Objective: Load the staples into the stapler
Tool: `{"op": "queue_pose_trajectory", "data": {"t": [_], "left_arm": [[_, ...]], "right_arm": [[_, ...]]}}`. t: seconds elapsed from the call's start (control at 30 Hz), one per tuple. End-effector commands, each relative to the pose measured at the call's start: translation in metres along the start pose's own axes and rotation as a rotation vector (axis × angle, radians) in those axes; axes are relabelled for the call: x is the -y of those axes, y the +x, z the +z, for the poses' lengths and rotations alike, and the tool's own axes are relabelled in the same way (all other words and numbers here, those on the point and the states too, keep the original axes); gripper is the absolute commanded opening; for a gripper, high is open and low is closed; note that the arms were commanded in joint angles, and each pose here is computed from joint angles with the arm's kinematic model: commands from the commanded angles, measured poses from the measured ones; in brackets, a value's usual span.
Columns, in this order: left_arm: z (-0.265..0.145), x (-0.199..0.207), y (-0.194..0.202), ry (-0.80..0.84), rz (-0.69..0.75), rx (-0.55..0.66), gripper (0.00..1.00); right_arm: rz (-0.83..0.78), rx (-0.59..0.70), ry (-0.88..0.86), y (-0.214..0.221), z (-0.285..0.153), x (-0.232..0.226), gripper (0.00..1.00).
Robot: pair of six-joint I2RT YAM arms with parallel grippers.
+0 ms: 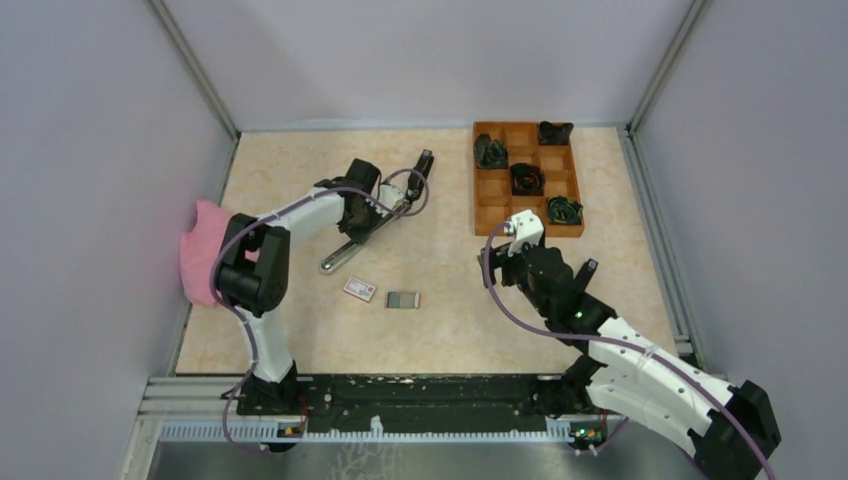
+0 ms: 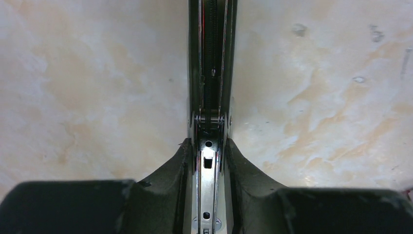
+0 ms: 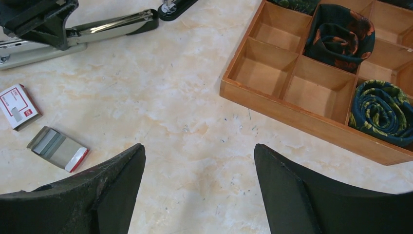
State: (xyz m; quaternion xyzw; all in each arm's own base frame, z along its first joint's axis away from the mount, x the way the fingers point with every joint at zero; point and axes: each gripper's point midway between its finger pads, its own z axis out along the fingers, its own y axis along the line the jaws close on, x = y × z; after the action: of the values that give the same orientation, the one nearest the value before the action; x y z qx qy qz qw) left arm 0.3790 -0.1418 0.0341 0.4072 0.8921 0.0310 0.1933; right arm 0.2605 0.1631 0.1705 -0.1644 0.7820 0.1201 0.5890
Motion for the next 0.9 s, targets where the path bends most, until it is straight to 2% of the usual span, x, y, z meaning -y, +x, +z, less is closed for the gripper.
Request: {"op": "queue_pose_trajectory", "data": {"t": [0.0,0.2,0.27,0.47,0.53,0.7,0.87], "left_arm": [[0.002,-0.024,0.019,-0.041,-0.141,-0.086,0.13],[0.011,-0.035,0.021,-0.046,-0.343,-0.151,0.13],[0.013,-0.035,0.012,-0.037,-0.407,-0.126,0.18],[0.021,-0.036,-0.013,-0.037,-0.593,-0.068,0.23],[0.025,-0.029,-0.023,0.002,-0.660,-0.042,0.28],[0.026,-0.026,-0.030,0.004,-0.748,0.001,0.36],[0.005,-0.030,-0.050,0.020,-0.797,0.108,0.46]], "right_arm": [[0.026,0.075,0.003,-0.024,0.001,0.000,0.82],[0.027,0.076,0.001,-0.023,0.001,0.000,0.82],[0.026,0.073,0.003,-0.023,0.002,0.000,0.82],[0.027,0.071,0.007,-0.022,0.001,0.001,0.82],[0.027,0.069,0.009,-0.021,0.002,0.001,0.82],[0.024,0.065,0.013,-0.022,0.003,0.001,0.82],[0.024,0.062,0.017,-0.020,0.003,0.002,0.82]]}}
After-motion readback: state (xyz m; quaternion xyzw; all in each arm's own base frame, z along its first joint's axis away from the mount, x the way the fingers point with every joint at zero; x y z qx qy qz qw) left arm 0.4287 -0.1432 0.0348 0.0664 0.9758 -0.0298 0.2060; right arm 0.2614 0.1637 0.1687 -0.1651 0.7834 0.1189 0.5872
